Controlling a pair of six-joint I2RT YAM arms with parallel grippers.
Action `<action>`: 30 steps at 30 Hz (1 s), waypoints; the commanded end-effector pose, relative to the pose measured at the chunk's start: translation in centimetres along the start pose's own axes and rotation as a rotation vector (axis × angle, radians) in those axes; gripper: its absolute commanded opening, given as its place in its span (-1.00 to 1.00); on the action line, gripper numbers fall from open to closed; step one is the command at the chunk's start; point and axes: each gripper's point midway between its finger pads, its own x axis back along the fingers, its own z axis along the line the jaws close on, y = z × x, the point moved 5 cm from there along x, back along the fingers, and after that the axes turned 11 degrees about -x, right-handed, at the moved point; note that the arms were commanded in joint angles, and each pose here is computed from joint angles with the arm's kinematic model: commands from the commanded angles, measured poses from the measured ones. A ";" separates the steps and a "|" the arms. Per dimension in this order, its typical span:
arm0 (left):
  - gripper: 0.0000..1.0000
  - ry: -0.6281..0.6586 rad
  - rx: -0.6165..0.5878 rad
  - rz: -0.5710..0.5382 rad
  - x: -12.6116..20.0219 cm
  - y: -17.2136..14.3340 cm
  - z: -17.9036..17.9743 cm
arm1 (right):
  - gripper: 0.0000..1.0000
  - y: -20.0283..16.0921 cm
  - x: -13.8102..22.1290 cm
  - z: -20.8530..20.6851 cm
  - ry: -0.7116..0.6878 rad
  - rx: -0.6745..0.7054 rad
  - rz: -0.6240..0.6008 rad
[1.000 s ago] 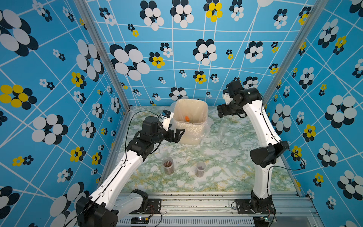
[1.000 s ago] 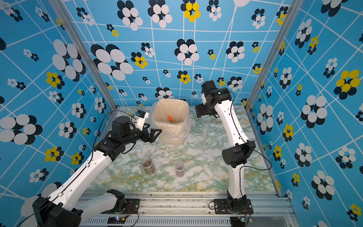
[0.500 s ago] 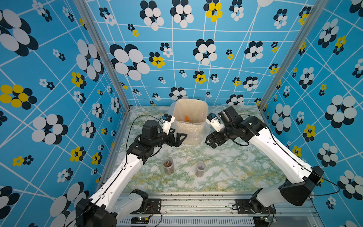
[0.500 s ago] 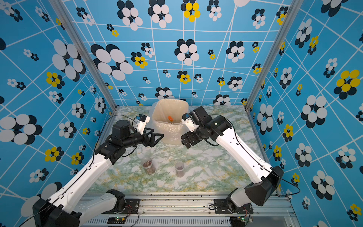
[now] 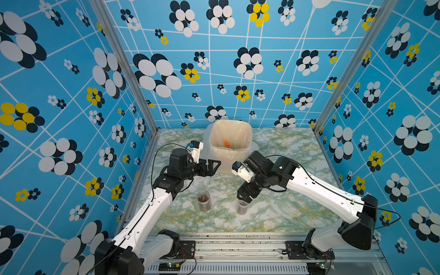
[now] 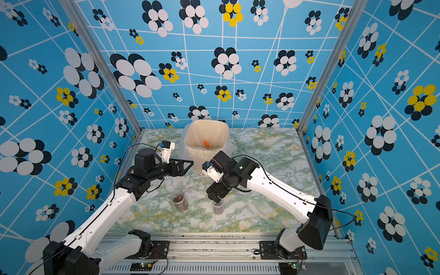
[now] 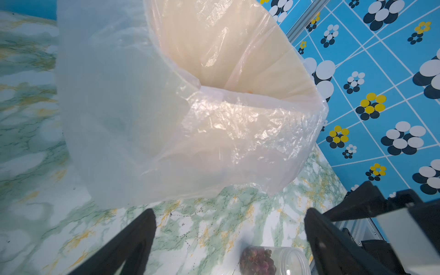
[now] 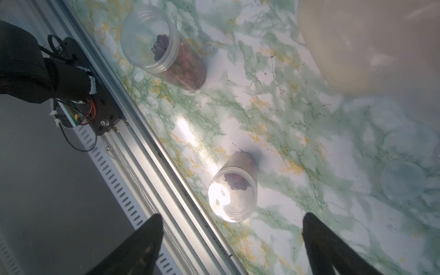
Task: Empty the moldy dried flower tea in the jars
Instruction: Pick up the jar from the center of the board.
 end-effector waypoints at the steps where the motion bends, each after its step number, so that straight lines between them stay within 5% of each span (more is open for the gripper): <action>1: 0.99 0.028 -0.012 -0.045 0.8 0.7 0.2 | 0.88 -1.9 -2.3 0.4 -0.030 -0.003 0.115; 14: 0.99 0.050 -0.016 -0.042 0.8 0.7 0.7 | 0.61 -3.6 -7.0 -0.7 -0.164 0.014 0.245; 30: 0.99 0.065 -0.034 -0.053 1.0 0.8 1.0 | -0.10 -2.9 -7.8 -0.9 -0.188 0.024 0.225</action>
